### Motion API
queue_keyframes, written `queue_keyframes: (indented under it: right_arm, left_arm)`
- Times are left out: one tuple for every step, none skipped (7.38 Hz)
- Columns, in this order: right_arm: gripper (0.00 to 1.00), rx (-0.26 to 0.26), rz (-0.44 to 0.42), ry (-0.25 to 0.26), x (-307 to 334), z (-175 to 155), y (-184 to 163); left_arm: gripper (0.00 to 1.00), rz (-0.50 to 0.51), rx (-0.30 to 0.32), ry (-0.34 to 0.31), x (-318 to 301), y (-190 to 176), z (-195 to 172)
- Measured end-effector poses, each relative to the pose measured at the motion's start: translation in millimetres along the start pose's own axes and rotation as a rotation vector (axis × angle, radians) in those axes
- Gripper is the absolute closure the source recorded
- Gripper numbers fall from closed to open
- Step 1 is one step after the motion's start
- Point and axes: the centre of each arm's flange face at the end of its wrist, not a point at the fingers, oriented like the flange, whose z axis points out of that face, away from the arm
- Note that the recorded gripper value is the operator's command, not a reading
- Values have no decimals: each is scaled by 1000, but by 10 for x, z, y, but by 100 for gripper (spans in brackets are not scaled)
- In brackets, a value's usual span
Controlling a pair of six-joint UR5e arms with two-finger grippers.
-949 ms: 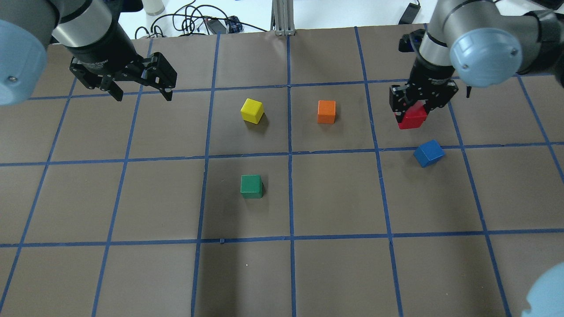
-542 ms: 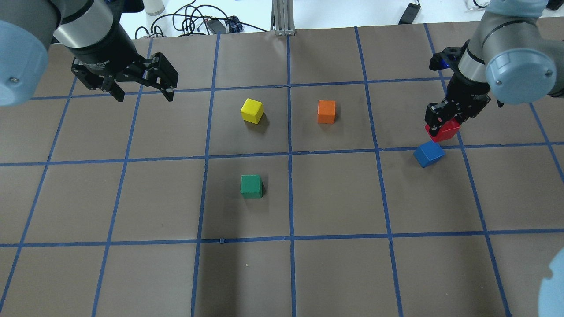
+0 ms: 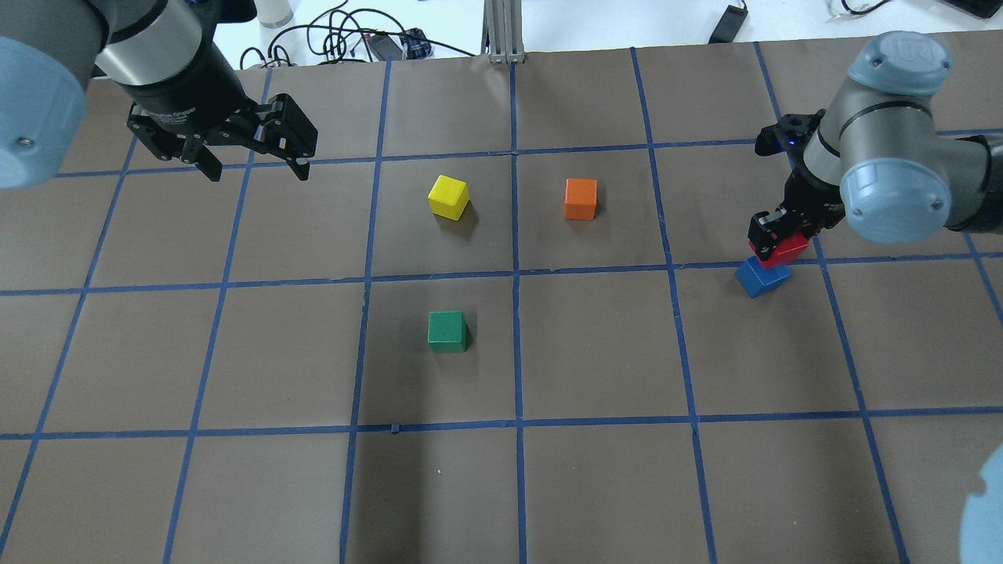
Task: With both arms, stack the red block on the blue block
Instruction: 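Lower the red cube onto the blue cube and open the right gripper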
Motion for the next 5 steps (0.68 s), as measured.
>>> queue_keyframes:
  right_arm:
    - [100,-1,0,2,-6,12,8]
    - [100,-4,-1,5,-6,19,14]
    - [96,-6,-2,5,-6,28,16]
    - [94,-10,-2,3,-8,41,18]
    - [94,-17,-2,1,-13,58,28]
  left_arm:
    - [0,0,0,0,1,0,0]
    - [0,0,0,0,2,0,0]
    - [0,0,0,1,3,1,0]
    - [0,0,0,1,4,1,0]
    - [0,0,0,1,4,1,0]
